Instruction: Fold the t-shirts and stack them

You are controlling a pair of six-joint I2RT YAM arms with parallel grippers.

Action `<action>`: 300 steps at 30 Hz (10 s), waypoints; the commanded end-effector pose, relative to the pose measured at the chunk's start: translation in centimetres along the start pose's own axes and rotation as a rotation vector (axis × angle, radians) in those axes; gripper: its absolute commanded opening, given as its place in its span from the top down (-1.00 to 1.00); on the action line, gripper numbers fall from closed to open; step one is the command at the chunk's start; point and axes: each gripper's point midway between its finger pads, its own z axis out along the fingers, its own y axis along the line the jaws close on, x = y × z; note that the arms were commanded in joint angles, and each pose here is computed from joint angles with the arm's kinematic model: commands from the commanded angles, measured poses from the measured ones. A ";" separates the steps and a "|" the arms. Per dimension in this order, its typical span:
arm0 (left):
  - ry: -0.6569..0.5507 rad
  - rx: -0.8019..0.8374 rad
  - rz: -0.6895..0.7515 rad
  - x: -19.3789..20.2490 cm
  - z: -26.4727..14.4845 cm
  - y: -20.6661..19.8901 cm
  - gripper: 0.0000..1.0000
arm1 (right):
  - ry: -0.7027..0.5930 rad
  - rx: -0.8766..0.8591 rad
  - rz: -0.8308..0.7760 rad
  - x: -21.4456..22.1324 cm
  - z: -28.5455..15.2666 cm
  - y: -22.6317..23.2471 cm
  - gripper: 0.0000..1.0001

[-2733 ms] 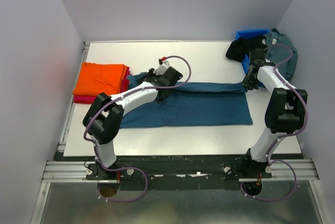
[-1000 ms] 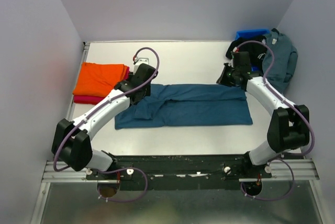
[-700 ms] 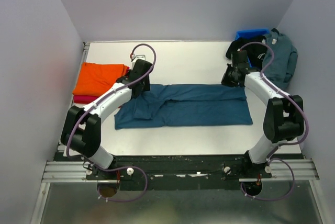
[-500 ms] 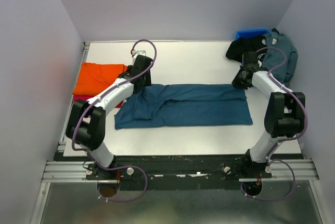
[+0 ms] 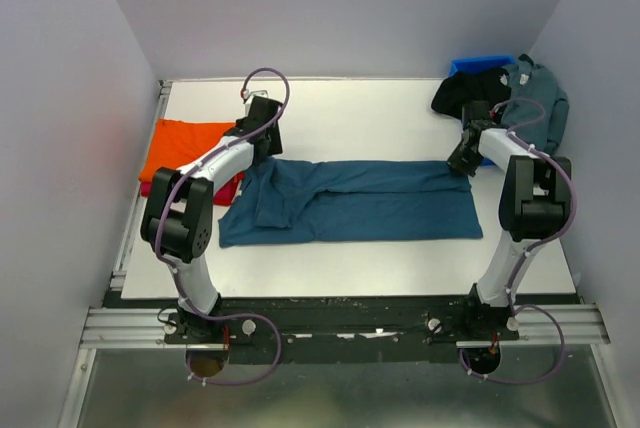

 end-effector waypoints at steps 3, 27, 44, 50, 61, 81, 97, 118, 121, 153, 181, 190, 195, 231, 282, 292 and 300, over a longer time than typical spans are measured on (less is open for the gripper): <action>0.037 0.051 -0.014 0.4 1.6 -0.2 -0.26 | 0.005 0.177 0.154 0.0 -0.6 -5.2 0.99; 0.093 0.126 0.010 0.6 2.7 -1.0 -0.22 | 0.069 -0.558 -0.373 7.5 -9.3 14.7 0.99; 0.195 0.044 0.046 2.8 4.1 0.3 -0.15 | 0.276 -0.773 -0.548 15.9 -9.1 26.3 0.99; 0.223 0.044 0.060 3.3 4.4 0.2 -0.14 | 0.354 -0.766 -0.553 17.9 -6.7 25.9 0.99; 0.218 -0.095 0.105 2.5 3.0 3.2 0.44 | 0.358 -0.646 -0.509 18.4 -3.7 24.3 0.99; 0.134 -0.271 0.039 -1.8 1.1 8.6 0.06 | 0.349 -0.666 -0.500 18.2 -4.5 24.1 0.99; -0.029 -0.107 -0.114 -3.4 -4.2 6.5 -0.02 | 0.213 -0.736 -0.575 16.1 -7.4 24.3 0.99; 0.212 0.108 -0.129 4.8 0.6 1.3 1.00 | 0.283 -1.158 -0.929 26.3 -15.5 30.4 0.41; 0.234 0.020 -0.099 5.5 1.7 2.8 1.00 | 0.311 -1.163 -0.951 27.3 -15.0 31.4 0.39; 0.252 -0.048 -0.071 5.3 3.0 4.7 1.00 | 0.480 -1.242 -1.024 31.8 -16.7 24.3 0.53; 0.139 0.119 -0.114 2.0 -1.7 1.4 0.95 | 0.241 -0.873 -0.939 25.8 -17.0 21.4 0.59; 0.127 0.091 -0.180 4.0 -3.0 1.7 0.99 | -0.005 -0.551 -0.777 21.1 -14.5 14.1 0.99; 0.172 0.075 -0.210 5.7 -1.3 1.2 1.00 | -0.077 -0.305 -0.644 19.4 -12.7 7.8 0.99; 0.361 0.200 -0.040 5.2 9.2 -14.9 1.00 | 0.294 -0.403 -0.737 34.4 -14.0 13.4 0.99; 0.148 0.328 -0.216 -2.9 10.2 -19.0 0.80 | 0.172 -0.166 -0.495 21.7 -7.8 4.5 0.99; 0.137 0.343 -0.325 -2.8 14.4 -19.9 0.81 | 0.260 -0.193 -0.472 24.3 -8.1 2.8 0.99; 0.135 0.478 -0.387 -3.0 14.3 -23.3 0.84 | 0.385 -0.270 -0.512 29.8 -10.2 2.8 0.99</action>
